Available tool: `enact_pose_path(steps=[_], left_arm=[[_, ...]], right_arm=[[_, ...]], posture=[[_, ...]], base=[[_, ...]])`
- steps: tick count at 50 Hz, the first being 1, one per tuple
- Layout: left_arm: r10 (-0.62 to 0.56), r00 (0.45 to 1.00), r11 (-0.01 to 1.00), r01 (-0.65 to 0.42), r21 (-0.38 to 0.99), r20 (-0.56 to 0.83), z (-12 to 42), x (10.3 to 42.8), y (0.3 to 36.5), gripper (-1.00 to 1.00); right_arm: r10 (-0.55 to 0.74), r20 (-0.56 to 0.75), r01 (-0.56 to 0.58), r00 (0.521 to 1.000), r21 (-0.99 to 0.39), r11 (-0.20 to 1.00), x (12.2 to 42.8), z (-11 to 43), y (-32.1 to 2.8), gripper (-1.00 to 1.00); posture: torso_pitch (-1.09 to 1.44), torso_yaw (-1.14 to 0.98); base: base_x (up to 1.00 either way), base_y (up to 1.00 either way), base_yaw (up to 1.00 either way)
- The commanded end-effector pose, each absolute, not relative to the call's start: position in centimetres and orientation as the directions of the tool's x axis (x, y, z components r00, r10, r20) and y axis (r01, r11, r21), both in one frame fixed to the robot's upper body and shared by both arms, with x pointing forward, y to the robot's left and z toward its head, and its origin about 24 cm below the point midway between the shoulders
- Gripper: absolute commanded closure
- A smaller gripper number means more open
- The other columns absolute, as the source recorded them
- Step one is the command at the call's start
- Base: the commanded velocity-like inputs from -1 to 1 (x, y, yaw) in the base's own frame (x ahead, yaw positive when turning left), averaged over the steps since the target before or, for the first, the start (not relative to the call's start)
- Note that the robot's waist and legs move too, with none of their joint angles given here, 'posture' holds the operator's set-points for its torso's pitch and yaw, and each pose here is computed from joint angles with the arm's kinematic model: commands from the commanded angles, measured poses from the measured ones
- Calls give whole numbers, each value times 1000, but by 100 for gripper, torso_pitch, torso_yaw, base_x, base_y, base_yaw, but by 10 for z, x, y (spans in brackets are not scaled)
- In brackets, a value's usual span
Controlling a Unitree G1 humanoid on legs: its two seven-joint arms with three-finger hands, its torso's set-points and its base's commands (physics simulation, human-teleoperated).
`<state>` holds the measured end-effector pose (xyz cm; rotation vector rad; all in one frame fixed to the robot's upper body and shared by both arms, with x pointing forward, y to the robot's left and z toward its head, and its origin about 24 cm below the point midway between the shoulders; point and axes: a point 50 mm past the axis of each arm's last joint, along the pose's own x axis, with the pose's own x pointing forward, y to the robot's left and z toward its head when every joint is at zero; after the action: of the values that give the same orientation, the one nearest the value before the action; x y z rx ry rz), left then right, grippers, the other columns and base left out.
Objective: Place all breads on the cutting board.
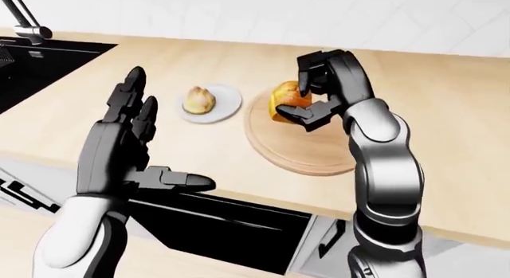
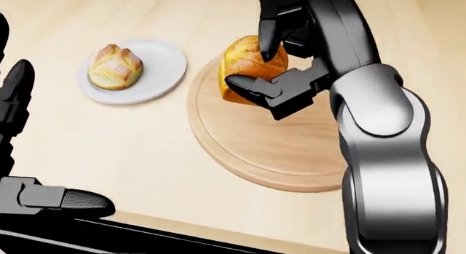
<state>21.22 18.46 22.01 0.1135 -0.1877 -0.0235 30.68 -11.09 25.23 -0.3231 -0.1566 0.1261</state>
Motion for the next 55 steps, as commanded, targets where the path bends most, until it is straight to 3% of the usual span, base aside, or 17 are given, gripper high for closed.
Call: enact_pose_path(steps=[1, 14, 30, 38, 55], left_arm=[[-58, 960, 991, 22, 134, 272, 233, 207, 180, -100], [-61, 958, 990, 21, 143, 282, 239, 207, 180, -100], [-43, 948, 989, -5, 151, 315, 256, 193, 193, -100], [-45, 946, 987, -6, 158, 320, 261, 188, 193, -100], [-51, 947, 985, -6, 174, 316, 263, 192, 191, -100]], right_arm=[[116, 299, -21, 947, -305, 952, 295, 283, -117, 100], [118, 301, -23, 946, -301, 953, 293, 282, -120, 100], [156, 315, -40, 936, -347, 937, 286, 292, -112, 100], [153, 318, -37, 936, -344, 938, 283, 295, -112, 100], [141, 320, -27, 937, -337, 941, 284, 295, -115, 100]], posture=[[0, 0], [0, 0], [0, 0], [0, 0], [0, 0]], base=[[0, 0, 0], [0, -1, -70], [0, 0, 0], [0, 0, 91], [0, 3, 19]])
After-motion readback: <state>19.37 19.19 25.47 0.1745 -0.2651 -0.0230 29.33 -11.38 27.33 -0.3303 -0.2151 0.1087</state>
